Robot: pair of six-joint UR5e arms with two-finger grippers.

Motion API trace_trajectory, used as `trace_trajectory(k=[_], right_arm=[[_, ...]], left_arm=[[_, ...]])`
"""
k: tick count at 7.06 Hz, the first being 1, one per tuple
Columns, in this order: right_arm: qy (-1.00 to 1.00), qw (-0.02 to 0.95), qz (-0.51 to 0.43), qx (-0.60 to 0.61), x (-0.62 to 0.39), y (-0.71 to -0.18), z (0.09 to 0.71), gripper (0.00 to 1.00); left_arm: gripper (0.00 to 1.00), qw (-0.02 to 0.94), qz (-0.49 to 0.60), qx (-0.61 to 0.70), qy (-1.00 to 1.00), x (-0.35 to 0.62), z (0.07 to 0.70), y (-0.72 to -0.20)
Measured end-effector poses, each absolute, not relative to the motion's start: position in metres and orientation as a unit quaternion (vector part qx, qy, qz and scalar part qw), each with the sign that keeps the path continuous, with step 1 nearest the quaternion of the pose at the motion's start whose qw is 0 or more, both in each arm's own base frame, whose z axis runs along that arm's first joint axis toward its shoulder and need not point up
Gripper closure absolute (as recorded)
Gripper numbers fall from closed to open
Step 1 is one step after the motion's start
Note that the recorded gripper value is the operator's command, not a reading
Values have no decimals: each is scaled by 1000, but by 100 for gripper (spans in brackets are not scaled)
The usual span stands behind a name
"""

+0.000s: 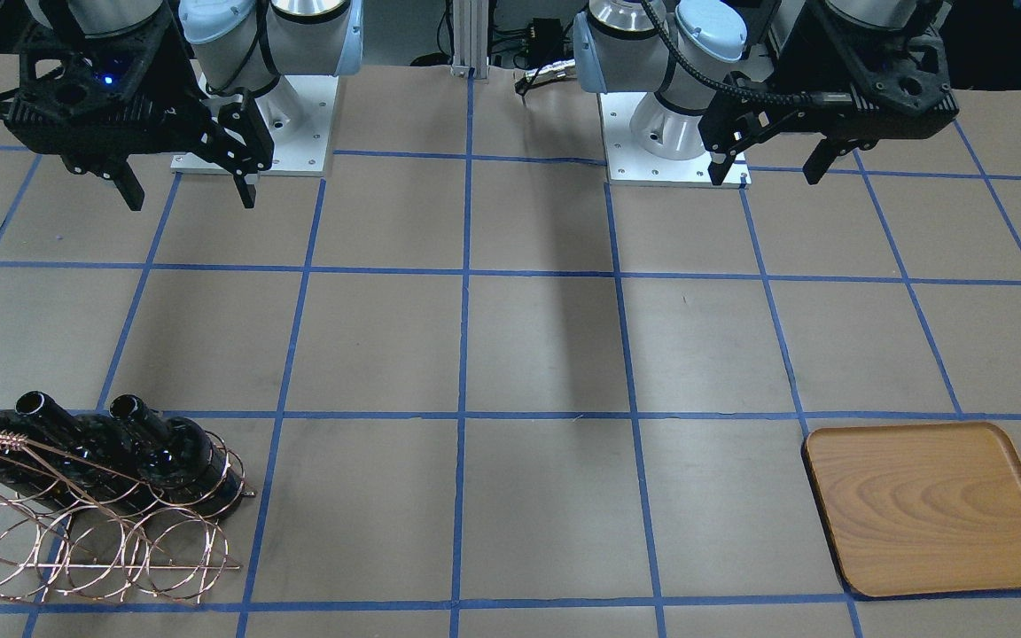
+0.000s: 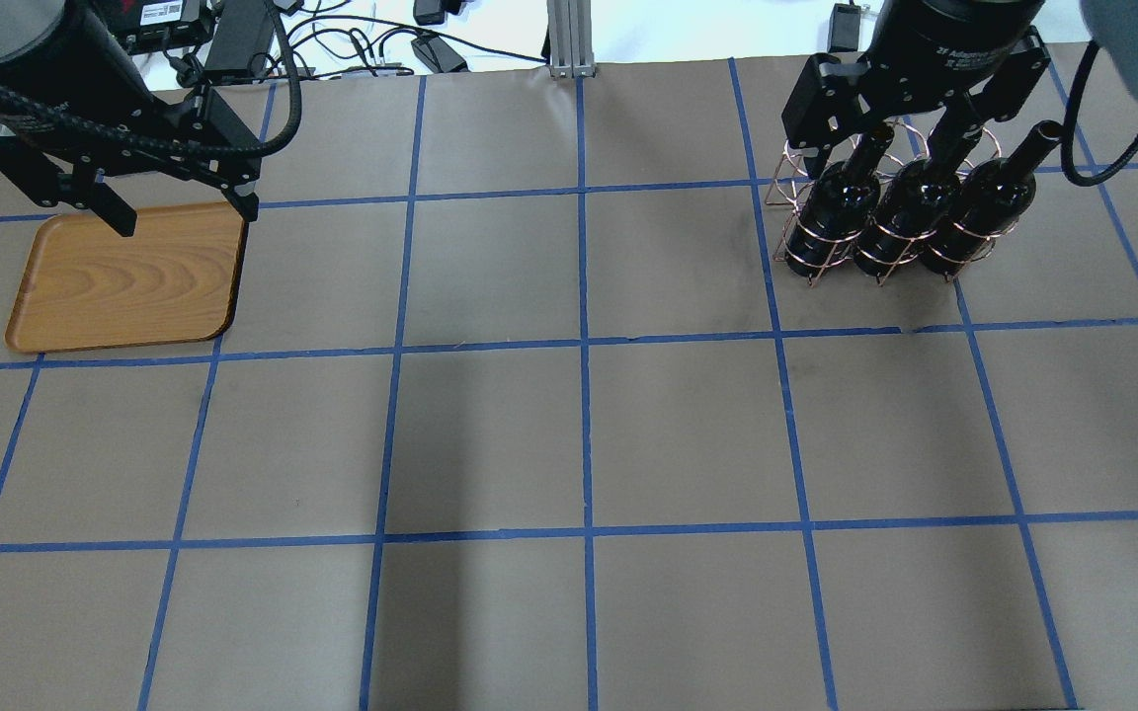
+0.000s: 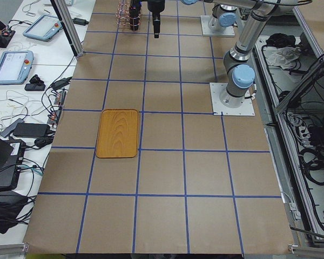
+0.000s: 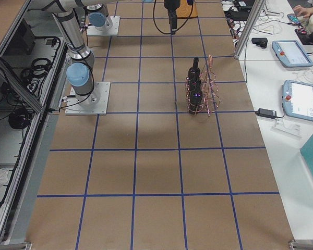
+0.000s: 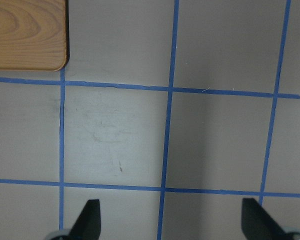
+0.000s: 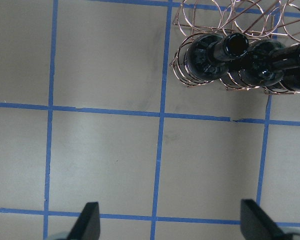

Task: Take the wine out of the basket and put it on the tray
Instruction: 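Move the right gripper over the wine rack toward the bottles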

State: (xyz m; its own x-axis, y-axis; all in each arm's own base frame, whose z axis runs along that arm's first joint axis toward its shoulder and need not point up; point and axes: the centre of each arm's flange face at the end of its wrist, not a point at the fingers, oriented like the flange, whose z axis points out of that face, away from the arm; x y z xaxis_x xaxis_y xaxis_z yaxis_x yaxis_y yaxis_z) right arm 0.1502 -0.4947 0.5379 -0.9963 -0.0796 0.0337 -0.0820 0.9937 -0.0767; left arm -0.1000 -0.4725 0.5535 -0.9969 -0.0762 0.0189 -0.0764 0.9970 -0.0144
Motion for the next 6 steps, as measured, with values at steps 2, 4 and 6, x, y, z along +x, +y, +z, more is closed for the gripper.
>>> trace_trajectory(k=[2,4,6], right_arm=[[-997,14,47,53,150,-497,533,0],[-994,13,82,73,151,-505,533,0],[-993,19,89,75,150,-507,533,0]], left_arm=[[0,9,7,38,-999,-100,553,-473],[0,9,7,38,-999,-100,553,-473],[0,9,7,38,-999,-100,553,-472]])
